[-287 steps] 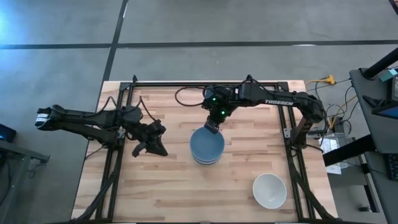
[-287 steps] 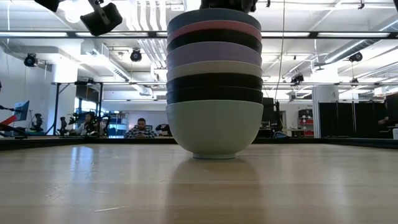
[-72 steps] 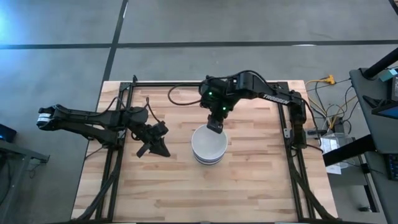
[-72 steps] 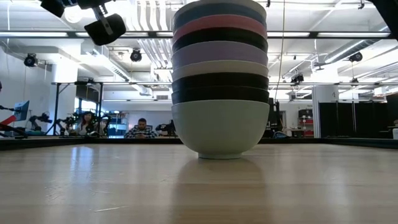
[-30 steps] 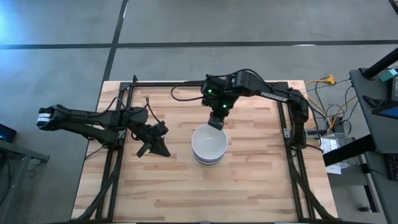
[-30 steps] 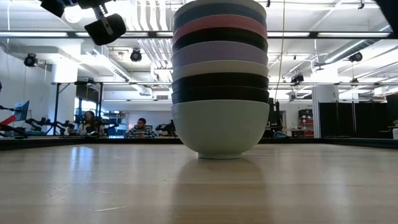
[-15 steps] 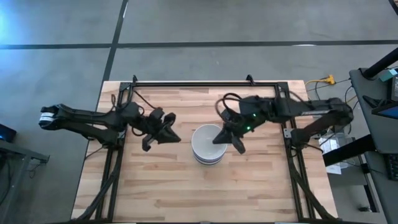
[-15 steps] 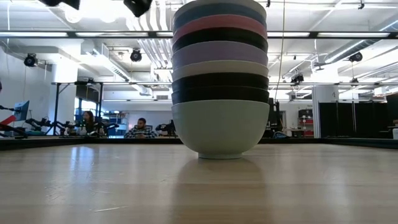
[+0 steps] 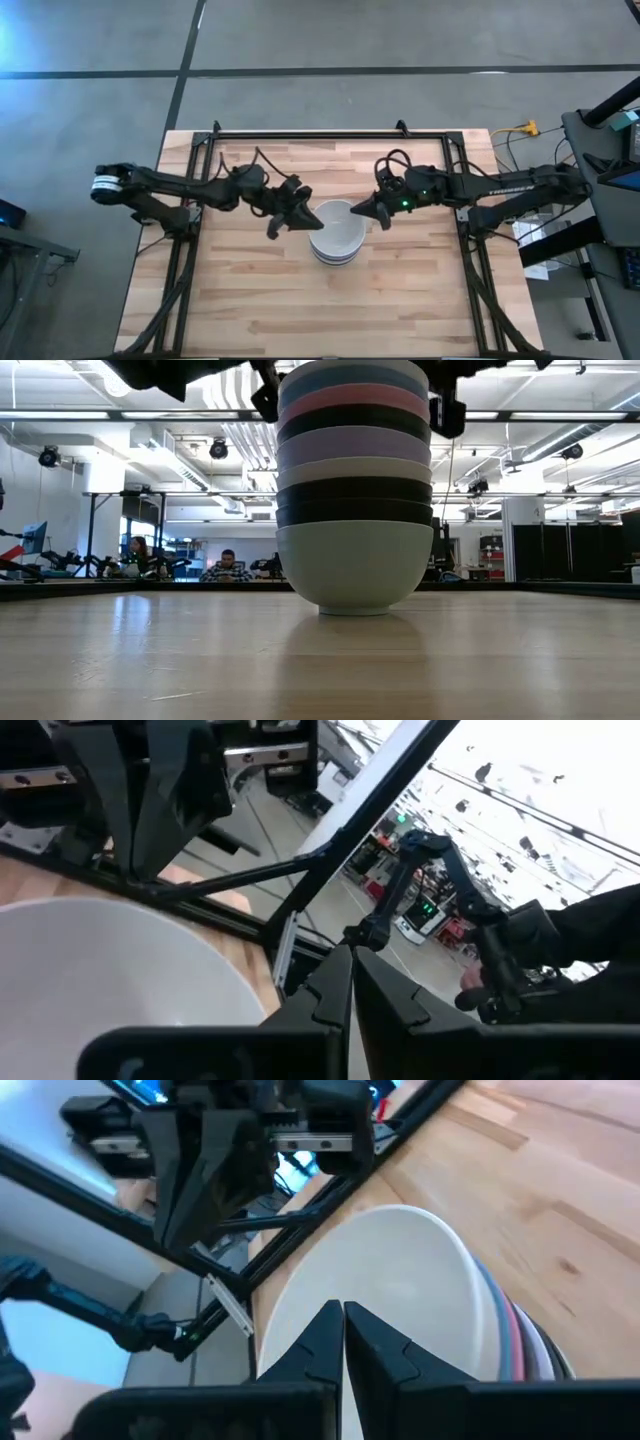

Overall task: Nest bowls inside each other
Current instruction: Stack the white bowl on the blue bowl, then return to Home Position

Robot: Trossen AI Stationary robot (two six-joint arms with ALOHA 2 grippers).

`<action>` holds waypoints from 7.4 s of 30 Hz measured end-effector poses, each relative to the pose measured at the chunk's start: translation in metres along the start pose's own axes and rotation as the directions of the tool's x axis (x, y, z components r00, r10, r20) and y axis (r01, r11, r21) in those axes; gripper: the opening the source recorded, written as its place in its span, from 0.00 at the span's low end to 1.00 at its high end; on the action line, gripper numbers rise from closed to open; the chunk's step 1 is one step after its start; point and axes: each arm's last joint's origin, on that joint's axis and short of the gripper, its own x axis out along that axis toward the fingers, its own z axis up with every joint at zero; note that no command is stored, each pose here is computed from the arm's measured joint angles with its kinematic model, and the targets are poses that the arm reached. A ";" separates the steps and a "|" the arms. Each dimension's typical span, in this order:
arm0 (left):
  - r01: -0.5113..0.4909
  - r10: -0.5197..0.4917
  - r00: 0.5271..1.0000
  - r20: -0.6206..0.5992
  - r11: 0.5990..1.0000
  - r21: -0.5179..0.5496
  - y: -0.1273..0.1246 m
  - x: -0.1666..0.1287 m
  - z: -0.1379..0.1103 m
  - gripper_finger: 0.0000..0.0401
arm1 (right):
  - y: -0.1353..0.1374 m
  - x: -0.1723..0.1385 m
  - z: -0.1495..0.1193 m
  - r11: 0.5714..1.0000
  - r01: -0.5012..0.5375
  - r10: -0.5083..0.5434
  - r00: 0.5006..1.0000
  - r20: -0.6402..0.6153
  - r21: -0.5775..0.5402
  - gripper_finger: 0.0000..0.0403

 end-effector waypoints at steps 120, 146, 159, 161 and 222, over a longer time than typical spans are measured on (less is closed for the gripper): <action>-0.134 0.174 0.873 0.455 0.984 -0.119 0.008 -0.197 -0.103 0.00 | -0.102 -0.130 -0.106 0.972 -0.234 0.193 0.721 0.665 -0.029 0.02; -0.161 0.204 0.932 0.300 0.974 -0.162 0.000 -0.192 -0.132 0.00 | -0.111 -0.128 -0.106 0.992 0.015 0.076 0.722 0.688 -0.125 0.02; -0.361 0.355 0.924 0.140 0.933 0.014 0.013 -0.186 -0.148 0.00 | -0.115 -0.121 -0.110 0.990 0.071 0.023 0.769 0.638 -0.121 0.02; -0.377 0.366 0.922 0.123 0.923 0.076 0.015 -0.185 -0.149 0.00 | -0.119 -0.118 -0.114 0.987 0.105 -0.012 0.799 0.601 -0.121 0.02; -0.465 0.496 0.865 -0.074 0.848 0.253 0.035 -0.177 -0.164 0.00 | -0.128 -0.110 -0.122 0.959 0.217 -0.103 0.868 0.485 -0.185 0.02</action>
